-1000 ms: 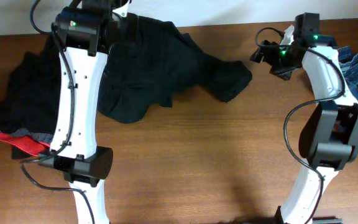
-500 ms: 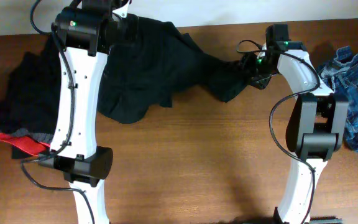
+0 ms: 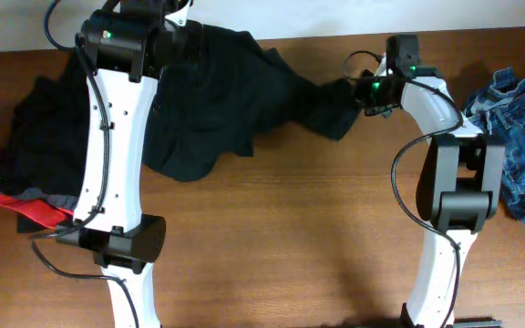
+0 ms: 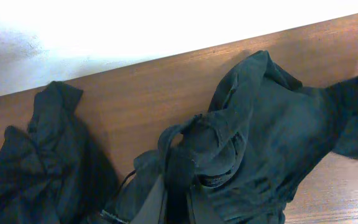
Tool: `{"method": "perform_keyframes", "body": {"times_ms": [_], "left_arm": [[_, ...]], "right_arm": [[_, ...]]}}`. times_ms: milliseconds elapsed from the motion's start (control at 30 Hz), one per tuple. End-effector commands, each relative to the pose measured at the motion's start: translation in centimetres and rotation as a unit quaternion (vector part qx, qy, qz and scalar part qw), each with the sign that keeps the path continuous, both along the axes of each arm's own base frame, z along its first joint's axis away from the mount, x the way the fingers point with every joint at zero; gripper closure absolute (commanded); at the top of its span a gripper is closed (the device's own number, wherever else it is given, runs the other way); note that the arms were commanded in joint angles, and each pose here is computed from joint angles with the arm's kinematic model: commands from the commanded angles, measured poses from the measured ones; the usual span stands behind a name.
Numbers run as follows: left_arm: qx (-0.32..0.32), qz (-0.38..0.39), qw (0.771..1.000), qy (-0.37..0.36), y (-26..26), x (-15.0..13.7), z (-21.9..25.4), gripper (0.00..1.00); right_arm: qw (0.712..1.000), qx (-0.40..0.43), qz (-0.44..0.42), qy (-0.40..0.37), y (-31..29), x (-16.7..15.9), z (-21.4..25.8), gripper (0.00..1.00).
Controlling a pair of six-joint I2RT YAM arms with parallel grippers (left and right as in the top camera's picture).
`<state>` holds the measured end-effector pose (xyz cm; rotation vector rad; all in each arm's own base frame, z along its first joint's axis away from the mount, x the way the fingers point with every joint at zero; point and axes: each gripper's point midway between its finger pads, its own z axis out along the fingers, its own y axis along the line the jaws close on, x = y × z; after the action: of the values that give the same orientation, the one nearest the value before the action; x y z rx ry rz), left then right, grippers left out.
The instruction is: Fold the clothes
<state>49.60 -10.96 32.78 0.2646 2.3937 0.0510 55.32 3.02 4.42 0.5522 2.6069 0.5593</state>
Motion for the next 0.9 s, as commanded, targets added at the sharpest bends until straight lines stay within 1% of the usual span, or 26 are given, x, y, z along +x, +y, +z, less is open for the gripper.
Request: {"method": "perform_keyframes", "body": {"times_ms": [0,67,167,233,267,300,333,400,433,467,533,567,667,700,733,767,800,867], "left_arm": [[0.003,-0.002,0.999,-0.032,0.5,-0.7,2.7,0.99],[0.003,0.004,0.999,-0.034,1.0,-0.6,2.7,0.99],[0.003,0.008,0.999,-0.035,1.4,-0.5,2.8,0.99],[0.002,0.01,0.999,-0.036,1.7,-0.4,2.9,0.99],[0.002,0.011,0.999,-0.038,1.7,-0.4,2.9,0.99],[0.002,0.011,0.999,-0.041,1.7,-0.3,3.0,0.99],[0.001,0.011,0.999,-0.043,1.7,-0.2,3.1,0.99],[-0.002,0.006,0.999,-0.048,1.5,0.0,3.3,0.99],[-0.003,-0.013,0.999,-0.051,1.0,0.0,3.5,0.99],[-0.008,-0.037,0.998,-0.052,0.3,-0.1,3.6,0.99],[-0.019,-0.059,0.997,-0.052,-0.3,-0.3,3.8,0.99],[-0.024,-0.066,0.996,-0.051,-0.5,-0.4,3.9,0.99],[-0.054,-0.087,0.993,-0.049,-0.8,-1.0,4.4,0.99],[-0.066,-0.105,0.991,-0.047,-1.1,-1.4,4.7,0.99],[-0.079,-0.118,0.989,-0.046,-1.2,-1.7,4.9,0.99],[-0.105,-0.135,0.984,-0.045,-1.2,-2.4,5.5,0.99],[-0.117,-0.141,0.982,-0.044,-1.2,-2.7,5.8,0.99],[-0.16,-0.159,0.973,-0.04,-0.5,-3.9,6.8,0.99]], "right_arm": [[0.99,-0.019,0.12,-0.078,1.3,1.5,2.2,0.96],[0.971,-0.04,0.184,-0.148,0.8,2.6,6.1,0.96],[0.946,-0.088,0.221,-0.222,-1.2,3.6,11.3,0.96],[0.922,-0.123,0.248,-0.269,-2.4,3.7,14.6,0.96],[0.909,-0.138,0.264,-0.29,-2.8,3.6,16.1,0.96],[0.883,-0.158,0.3,-0.324,-2.9,3.2,17.9,0.96],[0.867,-0.173,0.32,-0.342,-3.0,2.9,18.8,0.96],[0.841,-0.2,0.343,-0.366,-3.7,2.4,20.4,0.96],[0.833,-0.208,0.35,-0.376,-3.9,2.2,21.1,0.96],[0.814,-0.22,0.366,-0.394,-3.9,1.8,22.1,0.96],[0.782,-0.235,0.393,-0.422,-3.5,1.1,23.7,0.96],[0.771,-0.245,0.402,-0.429,-3.4,0.9,24.2,0.96],[0.737,-0.281,0.421,-0.449,-3.3,0.3,26.0,0.96],[0.726,-0.292,0.426,-0.454,-3.2,0.1,26.5,0.96],[0.721,-0.297,0.428,-0.456,-3.2,0.0,26.8,0.96],[0.715,-0.303,0.43,-0.46,-3.2,-0.2,27.3,0.96],[0.714,-0.304,0.43,-0.461,-3.2,-0.2,27.4,0.96],[0.703,-0.316,0.434,-0.467,-3.2,-0.5,28.2,0.96]]}}
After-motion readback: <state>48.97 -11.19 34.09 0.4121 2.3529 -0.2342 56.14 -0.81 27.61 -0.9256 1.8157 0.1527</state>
